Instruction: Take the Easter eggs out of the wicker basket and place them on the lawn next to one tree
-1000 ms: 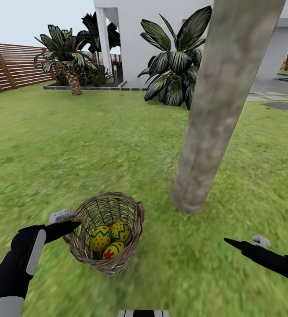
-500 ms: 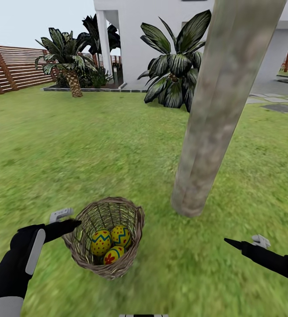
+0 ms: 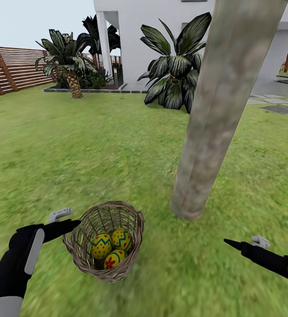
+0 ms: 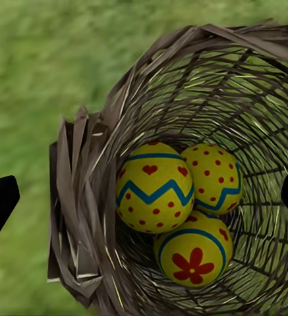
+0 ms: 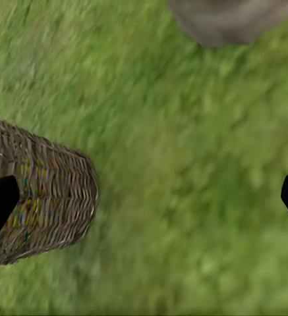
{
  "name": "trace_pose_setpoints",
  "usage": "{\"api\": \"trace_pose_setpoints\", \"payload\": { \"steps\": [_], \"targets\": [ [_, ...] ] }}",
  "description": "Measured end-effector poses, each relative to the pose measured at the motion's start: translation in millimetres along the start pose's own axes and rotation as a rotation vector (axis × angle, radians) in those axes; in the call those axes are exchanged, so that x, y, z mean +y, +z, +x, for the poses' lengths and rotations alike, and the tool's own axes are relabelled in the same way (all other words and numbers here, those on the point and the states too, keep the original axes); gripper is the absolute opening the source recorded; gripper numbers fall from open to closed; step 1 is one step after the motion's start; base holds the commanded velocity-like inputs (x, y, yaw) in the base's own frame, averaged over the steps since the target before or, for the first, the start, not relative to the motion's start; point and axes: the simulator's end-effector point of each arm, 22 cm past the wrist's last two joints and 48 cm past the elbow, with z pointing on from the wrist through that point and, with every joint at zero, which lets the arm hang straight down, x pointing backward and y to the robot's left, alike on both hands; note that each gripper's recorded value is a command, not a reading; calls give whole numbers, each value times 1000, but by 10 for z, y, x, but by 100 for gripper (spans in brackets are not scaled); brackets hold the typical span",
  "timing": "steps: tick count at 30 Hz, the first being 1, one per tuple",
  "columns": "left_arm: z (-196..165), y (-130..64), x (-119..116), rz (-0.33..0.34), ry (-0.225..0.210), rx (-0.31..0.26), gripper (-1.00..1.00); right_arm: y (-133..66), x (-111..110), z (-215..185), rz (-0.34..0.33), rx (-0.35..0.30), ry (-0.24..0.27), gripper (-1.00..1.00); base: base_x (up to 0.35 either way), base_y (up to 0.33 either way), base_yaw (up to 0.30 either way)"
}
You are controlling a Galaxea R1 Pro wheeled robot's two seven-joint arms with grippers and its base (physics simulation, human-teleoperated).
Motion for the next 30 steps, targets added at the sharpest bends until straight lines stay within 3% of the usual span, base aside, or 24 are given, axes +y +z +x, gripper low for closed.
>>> {"api": "trace_pose_setpoints", "payload": {
  "steps": [7, 12, 13, 18, 21, 25, 30],
  "targets": [
    [-134, -114, -73, 7, 0, -3, 100, -48, -71, 105, 82, 84, -83, 100, 0, 0, 0],
    [-337, -258, -138, 15, -1, -34, 100, 100, 91, 394, 103, 179, -154, 100, 0, 0, 0],
    [-370, -282, -137, 19, -11, -39, 100, 111, 110, 430, 108, 194, -168, 100, 0, 0, 0],
    [-592, -439, -155, 101, -143, -79, 100, 170, 264, 541, 110, 234, -196, 100, 0, 0, 0],
    [-764, -563, -132, 136, -176, -105, 100, 162, 327, 562, 109, 256, -216, 100, 0, 0, 0],
    [-951, -727, -301, 249, -251, -121, 100, 161, 436, 595, 99, 287, -243, 100, 0, 0, 0],
    [-1106, -874, -438, 330, -303, -131, 100, 141, 549, 609, 90, 311, -263, 100, 0, 0, 0]
  ]
}}
